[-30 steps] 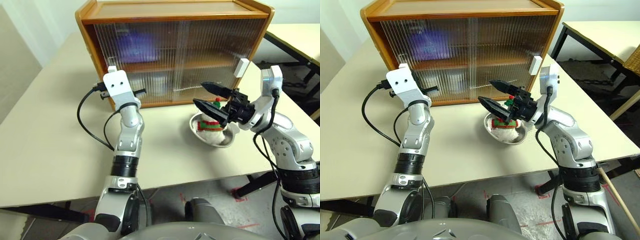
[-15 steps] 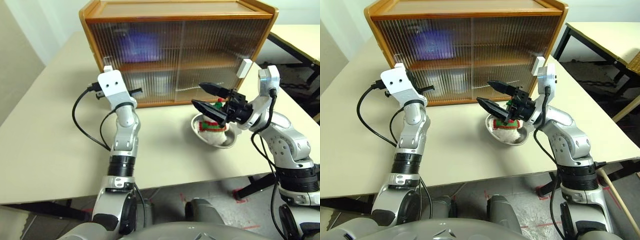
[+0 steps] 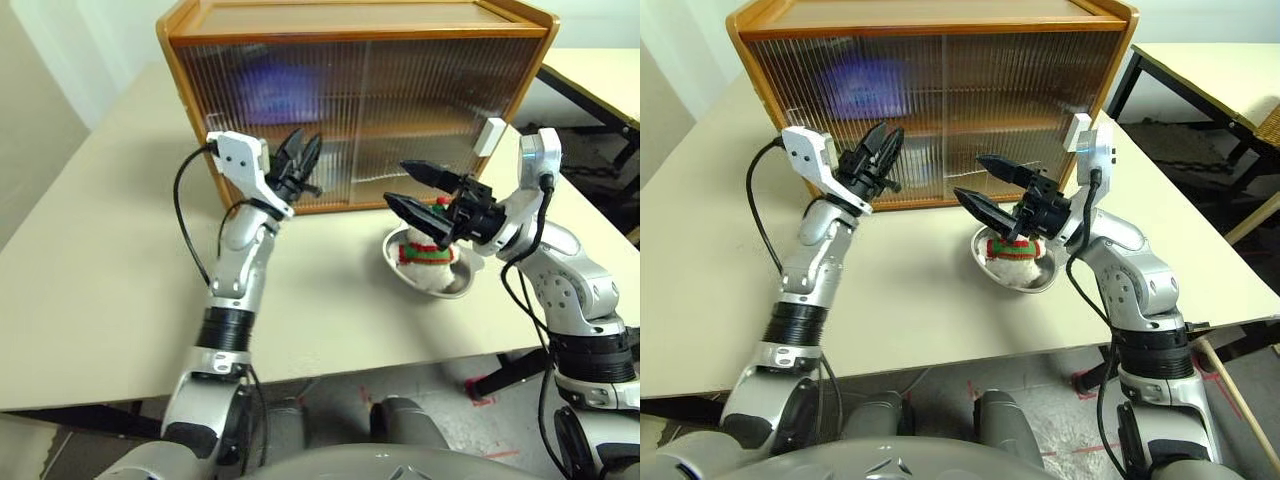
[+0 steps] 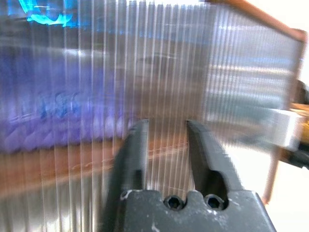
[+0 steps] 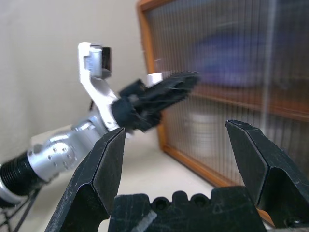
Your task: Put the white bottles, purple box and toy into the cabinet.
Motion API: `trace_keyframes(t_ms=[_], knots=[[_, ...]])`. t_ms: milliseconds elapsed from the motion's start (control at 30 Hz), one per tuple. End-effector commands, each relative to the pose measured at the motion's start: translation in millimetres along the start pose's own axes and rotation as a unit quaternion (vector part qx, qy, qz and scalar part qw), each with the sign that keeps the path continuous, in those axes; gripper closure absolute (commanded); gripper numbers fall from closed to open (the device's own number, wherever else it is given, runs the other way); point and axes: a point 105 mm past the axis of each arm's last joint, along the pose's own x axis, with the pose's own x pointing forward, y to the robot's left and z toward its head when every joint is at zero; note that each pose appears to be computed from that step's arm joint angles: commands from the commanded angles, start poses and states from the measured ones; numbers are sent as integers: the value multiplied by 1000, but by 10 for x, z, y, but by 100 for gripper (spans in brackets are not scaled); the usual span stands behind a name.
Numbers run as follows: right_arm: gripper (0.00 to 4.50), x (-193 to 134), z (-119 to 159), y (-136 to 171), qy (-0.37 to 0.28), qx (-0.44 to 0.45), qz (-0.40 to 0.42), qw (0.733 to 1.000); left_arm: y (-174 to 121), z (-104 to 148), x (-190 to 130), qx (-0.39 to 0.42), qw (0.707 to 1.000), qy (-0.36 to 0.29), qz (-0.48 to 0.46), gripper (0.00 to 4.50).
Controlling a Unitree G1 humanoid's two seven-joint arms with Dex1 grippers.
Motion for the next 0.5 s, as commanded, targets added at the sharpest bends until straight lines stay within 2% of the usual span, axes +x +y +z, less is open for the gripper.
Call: trace_keyframes(t_ms=[33,133,367,500], knots=[[58,-77,33,-47,-8,-16,-27,999,36,7,-18,-36,997,13,-71,119],[169,-152,45,-155,-13,-21,-72,997,79,95,-69,-52,989,17,-134,0],[438,-454,55,-676,8,-55,-219,974,16,153,-204,-72,973,33,-216,0],[445,-673,67,-996,23,-69,-298,952,17,150,-262,-79,970,40,-226,0]])
